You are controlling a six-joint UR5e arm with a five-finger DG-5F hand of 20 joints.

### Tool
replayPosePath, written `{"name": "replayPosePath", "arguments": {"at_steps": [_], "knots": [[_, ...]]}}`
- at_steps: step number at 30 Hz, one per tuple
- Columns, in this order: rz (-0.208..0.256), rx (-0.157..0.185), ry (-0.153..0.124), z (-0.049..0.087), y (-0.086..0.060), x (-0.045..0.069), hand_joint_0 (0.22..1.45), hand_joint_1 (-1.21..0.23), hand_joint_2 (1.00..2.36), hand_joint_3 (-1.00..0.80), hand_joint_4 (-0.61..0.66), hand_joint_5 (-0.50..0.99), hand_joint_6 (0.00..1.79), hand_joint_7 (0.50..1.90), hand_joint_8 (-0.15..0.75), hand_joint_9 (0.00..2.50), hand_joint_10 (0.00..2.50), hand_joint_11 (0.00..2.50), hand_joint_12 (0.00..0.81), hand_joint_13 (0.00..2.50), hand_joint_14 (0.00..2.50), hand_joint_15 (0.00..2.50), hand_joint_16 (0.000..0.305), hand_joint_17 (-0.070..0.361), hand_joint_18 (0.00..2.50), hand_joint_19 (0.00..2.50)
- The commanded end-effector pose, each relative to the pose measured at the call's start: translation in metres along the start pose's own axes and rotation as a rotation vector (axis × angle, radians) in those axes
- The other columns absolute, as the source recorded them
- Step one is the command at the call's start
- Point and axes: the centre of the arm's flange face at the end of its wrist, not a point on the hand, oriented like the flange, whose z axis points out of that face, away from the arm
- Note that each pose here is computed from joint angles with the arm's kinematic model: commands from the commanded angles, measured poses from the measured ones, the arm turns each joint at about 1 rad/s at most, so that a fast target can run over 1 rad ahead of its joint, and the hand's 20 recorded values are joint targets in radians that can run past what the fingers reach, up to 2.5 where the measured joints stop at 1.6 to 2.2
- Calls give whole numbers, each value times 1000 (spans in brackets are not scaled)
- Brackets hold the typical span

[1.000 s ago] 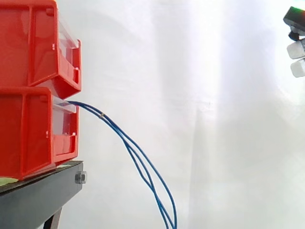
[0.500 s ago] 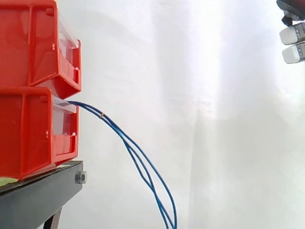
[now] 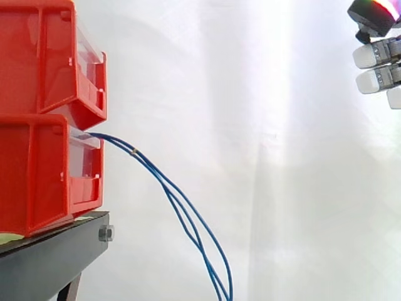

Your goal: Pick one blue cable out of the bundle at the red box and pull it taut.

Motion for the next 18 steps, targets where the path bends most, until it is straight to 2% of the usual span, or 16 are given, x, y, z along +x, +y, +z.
{"name": "replayPosePath", "arguments": {"at_steps": [1,6,8,11,14,15,16,18], "knots": [[1,-6,-13,1,1,2,546,-570,1000,-497,271,-226,502,709,304,322,0,29,391,239,0,0,63,142,264,183],[-1,0,-21,5,-5,6,546,-570,1000,-496,270,-226,502,706,304,323,0,23,391,242,0,0,63,143,265,193],[0,-15,-24,9,-1,6,547,-573,1000,-497,271,-226,502,705,305,327,0,17,391,246,0,0,63,142,275,172],[-1,-19,-27,10,2,8,538,-552,1000,-500,272,-226,502,708,306,329,0,14,398,320,0,23,64,143,280,182],[-25,-16,-50,10,2,9,534,-538,1000,-500,267,-227,502,703,312,361,0,39,406,410,3,93,63,143,345,210],[-35,-11,-53,12,-2,10,534,-536,1000,-500,267,-227,502,706,312,368,2,61,409,429,2,114,63,142,357,220],[-37,-4,-50,18,-11,13,534,-536,1000,-500,267,-227,502,707,313,381,0,75,410,435,3,122,63,142,368,225],[-32,-8,-41,23,-14,14,534,-536,1000,-500,266,-227,502,703,316,386,2,75,412,442,3,120,64,143,387,230]]}}
